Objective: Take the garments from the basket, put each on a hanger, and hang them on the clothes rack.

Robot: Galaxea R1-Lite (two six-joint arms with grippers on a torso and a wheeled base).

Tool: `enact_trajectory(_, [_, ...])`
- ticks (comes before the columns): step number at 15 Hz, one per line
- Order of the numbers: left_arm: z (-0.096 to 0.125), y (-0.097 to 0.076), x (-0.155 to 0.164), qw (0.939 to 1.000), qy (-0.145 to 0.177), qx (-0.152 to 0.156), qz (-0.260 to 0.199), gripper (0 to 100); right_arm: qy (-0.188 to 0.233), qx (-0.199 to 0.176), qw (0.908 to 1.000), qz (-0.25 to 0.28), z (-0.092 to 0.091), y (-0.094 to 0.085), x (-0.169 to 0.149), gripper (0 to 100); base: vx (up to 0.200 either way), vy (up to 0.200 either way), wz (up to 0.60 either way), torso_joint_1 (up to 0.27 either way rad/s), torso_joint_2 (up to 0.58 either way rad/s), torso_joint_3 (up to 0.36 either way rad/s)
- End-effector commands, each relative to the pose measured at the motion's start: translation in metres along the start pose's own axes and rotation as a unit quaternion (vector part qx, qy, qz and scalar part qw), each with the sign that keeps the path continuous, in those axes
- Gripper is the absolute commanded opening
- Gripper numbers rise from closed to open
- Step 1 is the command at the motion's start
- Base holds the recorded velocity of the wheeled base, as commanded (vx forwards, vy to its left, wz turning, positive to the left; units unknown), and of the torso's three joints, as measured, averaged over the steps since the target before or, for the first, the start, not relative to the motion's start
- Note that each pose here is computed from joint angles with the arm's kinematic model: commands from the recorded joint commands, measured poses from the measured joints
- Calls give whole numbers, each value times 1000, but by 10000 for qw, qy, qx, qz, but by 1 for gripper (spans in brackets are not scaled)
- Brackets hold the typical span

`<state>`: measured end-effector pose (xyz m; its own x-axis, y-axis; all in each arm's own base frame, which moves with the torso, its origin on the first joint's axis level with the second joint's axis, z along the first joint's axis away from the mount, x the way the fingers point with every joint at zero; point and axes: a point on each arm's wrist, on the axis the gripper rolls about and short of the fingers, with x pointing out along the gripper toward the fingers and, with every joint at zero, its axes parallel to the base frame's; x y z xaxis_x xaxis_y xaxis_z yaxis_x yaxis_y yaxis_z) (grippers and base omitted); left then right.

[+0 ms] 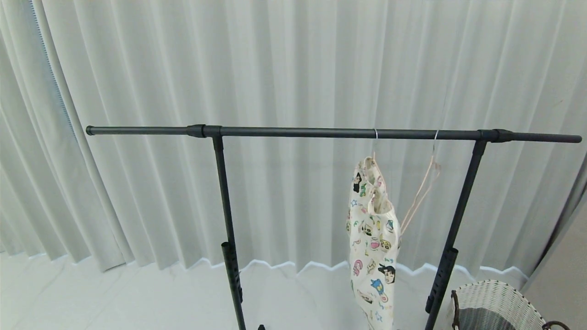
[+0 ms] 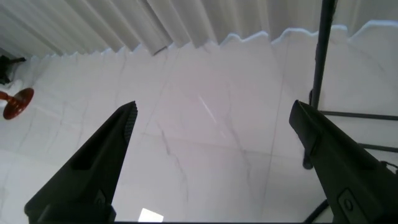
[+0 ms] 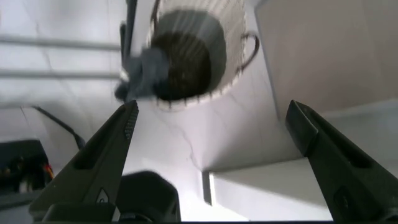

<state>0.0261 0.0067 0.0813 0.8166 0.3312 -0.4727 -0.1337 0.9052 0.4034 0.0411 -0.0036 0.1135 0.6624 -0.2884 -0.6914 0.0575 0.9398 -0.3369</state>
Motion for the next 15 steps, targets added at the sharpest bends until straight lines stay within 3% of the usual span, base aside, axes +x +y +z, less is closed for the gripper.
enact_trajectory(1, [-1,0,1,10000,69,-10,-9,100,112,-104,9999,9,-15,4,6,100,-200,0,0,2,-2,2])
enact_trajectory(4, [-1,0,0,10000,45,-68,12,100,72,-6,10000,-17,-24,5,8,100,-200,0,0,2,-4,2])
enact_trajectory(9, [-1,0,0,9983,72,-575,95,100,279,-100,9996,-14,-21,6,12,100,-200,0,0,4,1,3])
enact_trajectory(15, [-1,-1,2,9979,165,-618,74,100,374,-154,9992,12,-20,7,13,100,0,0,0,0,0,0])
